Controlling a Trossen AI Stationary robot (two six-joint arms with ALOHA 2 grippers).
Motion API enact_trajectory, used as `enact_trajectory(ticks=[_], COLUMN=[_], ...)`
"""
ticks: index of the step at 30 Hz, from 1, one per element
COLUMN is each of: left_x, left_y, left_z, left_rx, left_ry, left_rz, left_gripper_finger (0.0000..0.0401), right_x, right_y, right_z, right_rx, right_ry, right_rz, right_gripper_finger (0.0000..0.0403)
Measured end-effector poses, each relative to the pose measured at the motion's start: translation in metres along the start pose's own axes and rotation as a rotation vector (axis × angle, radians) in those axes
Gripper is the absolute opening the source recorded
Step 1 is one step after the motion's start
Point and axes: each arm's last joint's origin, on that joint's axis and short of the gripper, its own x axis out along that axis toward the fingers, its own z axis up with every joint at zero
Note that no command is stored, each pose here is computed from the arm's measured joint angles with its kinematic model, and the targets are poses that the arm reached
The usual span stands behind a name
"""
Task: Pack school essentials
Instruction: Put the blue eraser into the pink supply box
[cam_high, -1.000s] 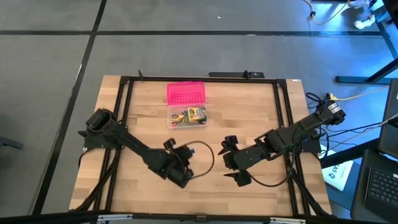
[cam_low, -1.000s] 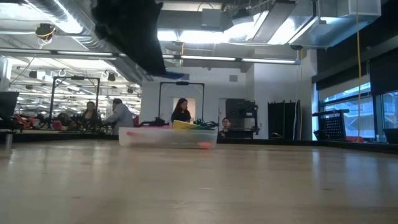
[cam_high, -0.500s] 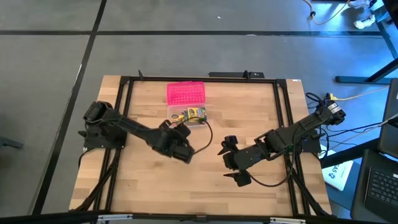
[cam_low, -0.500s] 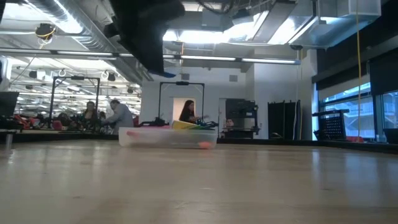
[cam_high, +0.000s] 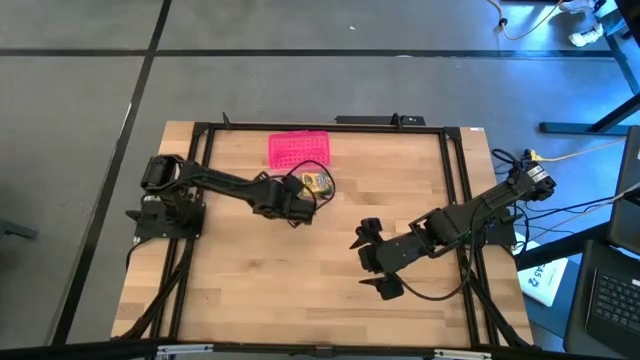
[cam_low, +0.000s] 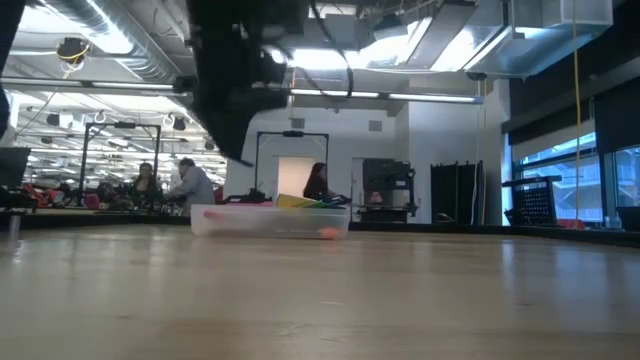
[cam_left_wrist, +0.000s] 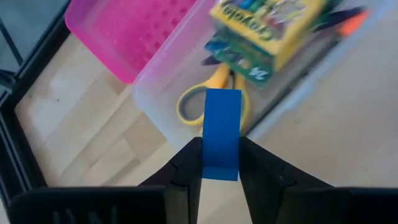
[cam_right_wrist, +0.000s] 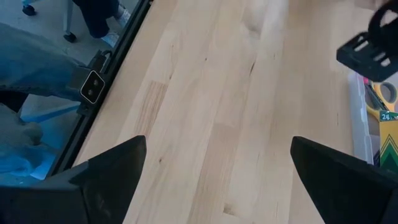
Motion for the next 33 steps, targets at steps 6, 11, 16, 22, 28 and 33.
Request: enact_trajectory(ticks=[6,11,16,22,28,33], left_x=[0.026,0.039,0.047,0.057,0.064,0.068], left_y=[0.008,0.010,0.012,0.018,0.020,0.017], left_z=[0.000,0.002,0.004,0.005,0.004,0.002], left_rx=[-0.024,-0.026,-0.062,-0.080,-0.095,-0.091], left_ry=[0.029,0.021,0.051,0.069,0.066,0.058], left_rz=[0.020,0.006,-0.034,-0.019,-0.021,-0.055], left_gripper_finger=[0.0088,0.0088,0.0088,0.0088,0.0088,0.0089], right_x=[0.000,0.000,-0.001,-0.001,-0.001,-0.002], right_y=[0.000,-0.003,-0.005,-0.005,-0.008,-0.012], right_z=[0.000,0.001,0.001,0.001,0.001,0.002], right_rx=[-0.003,-0.003,-0.002,-0.003,0.001,0.020], right_ry=[-0.003,-0.019,-0.029,-0.029,-0.045,-0.068], right_rz=[-0.014,-0.121,-0.187,-0.190,-0.290,-0.417], right_gripper_finger=[0.0399,0.0399,0.0399,0.0399,0.0399,0.0399])
